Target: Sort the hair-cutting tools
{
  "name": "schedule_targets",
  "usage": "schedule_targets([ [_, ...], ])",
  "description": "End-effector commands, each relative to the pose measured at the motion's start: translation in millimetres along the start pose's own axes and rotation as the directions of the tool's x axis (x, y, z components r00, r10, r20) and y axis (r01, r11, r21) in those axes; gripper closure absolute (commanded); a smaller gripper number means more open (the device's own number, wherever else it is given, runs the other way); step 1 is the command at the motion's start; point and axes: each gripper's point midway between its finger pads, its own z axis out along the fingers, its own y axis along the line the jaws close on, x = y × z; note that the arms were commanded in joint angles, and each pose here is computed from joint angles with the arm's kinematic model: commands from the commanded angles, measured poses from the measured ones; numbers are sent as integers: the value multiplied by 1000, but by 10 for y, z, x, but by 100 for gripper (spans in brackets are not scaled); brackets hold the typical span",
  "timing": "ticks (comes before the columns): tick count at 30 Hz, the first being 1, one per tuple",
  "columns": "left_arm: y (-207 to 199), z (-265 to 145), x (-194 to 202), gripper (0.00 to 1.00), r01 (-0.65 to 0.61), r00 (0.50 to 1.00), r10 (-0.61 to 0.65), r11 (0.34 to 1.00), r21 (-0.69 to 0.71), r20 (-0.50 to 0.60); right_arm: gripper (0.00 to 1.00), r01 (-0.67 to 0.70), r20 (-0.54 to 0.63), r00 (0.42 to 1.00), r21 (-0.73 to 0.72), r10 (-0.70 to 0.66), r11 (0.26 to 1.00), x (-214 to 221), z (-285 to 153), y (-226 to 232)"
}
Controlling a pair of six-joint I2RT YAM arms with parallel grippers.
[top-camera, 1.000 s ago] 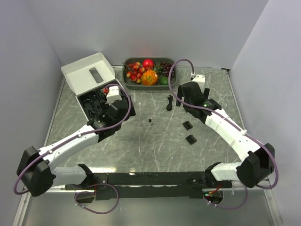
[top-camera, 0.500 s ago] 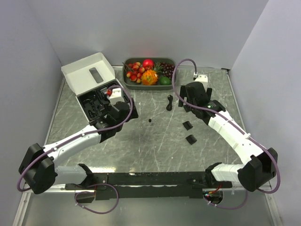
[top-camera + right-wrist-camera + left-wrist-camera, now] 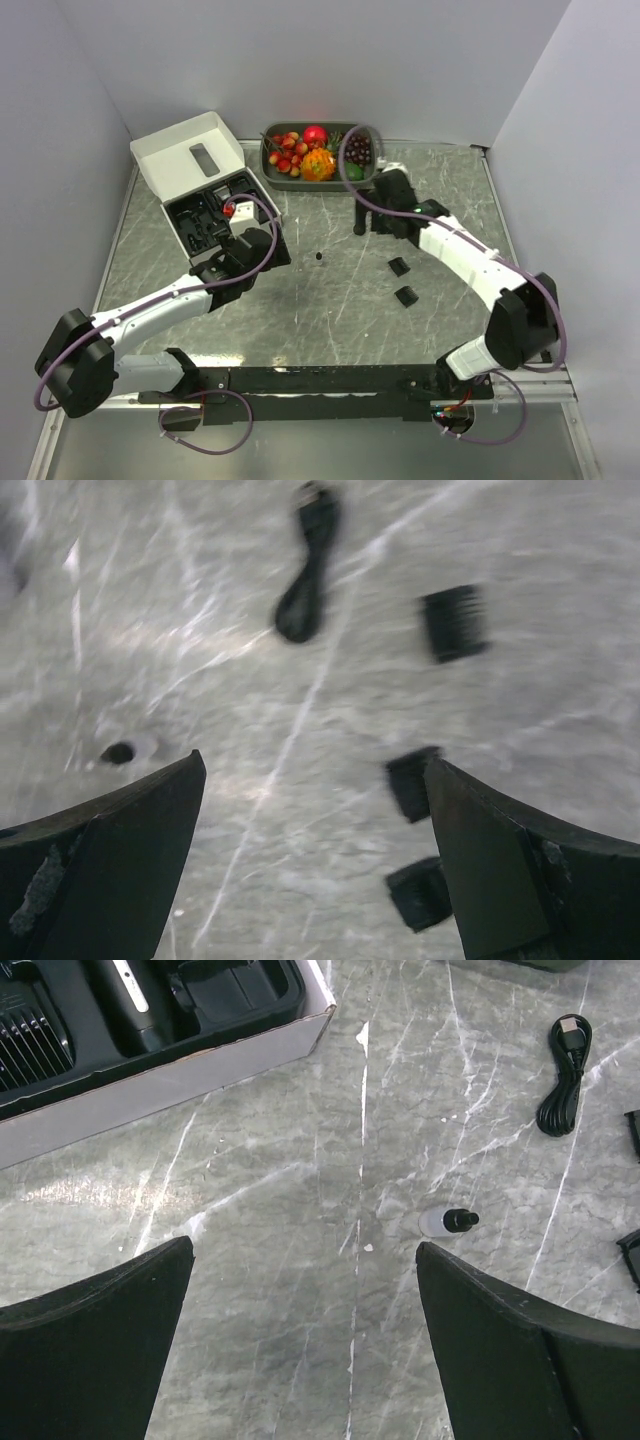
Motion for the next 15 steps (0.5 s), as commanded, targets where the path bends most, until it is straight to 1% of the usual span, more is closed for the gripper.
schedule_targets([
  [1, 32, -26, -49, 1, 34, 999, -34, 999, -18, 22, 0, 71, 43, 997, -163, -65, 984, -10, 16, 550],
  [3, 11, -57, -81, 1, 43, 999, -43, 999, -3, 28, 0, 82, 32, 997, -219, -77, 972, 141, 53, 646],
  [4, -46, -74, -63, 1, 50, 999, -50, 998, 29, 13, 0, 71, 52, 997, -236, -61, 969, 124, 62, 685],
  [5, -91, -81, -42, 1, 55, 998, -55, 997, 51, 1, 0, 67, 46, 997, -236, -58, 969, 204, 81, 660],
  [6, -127, -76, 1, 1, 70, 997, -69, 995, 69, -19, 0, 61, 55, 997, -234, -50, 970, 216, 79, 644],
  [7, -246, -101, 79, 1, 80, 995, -72, 989, 128, -67, 0, 44, 67, 997, -222, -30, 974, 216, 72, 611],
  [9, -356, -74, 197, 0, 108, 990, -89, 979, 172, -112, 0, 29, 96, 995, -213, -8, 977, 238, 21, 544],
  [10, -458, -99, 280, 1, 95, 989, -69, 973, 208, -130, 0, 2, 113, 993, -187, 19, 982, 213, -28, 481],
  [11, -510, -61, 339, 1, 72, 991, -47, 975, 210, -122, 0, -7, 97, 995, -165, 24, 986, 254, -47, 425],
  [13, -567, -37, 429, 1, 4, 996, 13, 984, 180, -92, 0, -31, 104, 993, -154, 47, 988, 236, -141, 374],
  [14, -624, 34, 490, 1, -26, 995, 41, 985, 168, -89, 0, -34, 87, 995, -145, 47, 989, 284, -172, 341],
  [15, -674, 70, 502, 1, -54, 996, 66, 983, 174, -65, 0, -36, 88, 995, -142, 49, 989, 294, -207, 322],
])
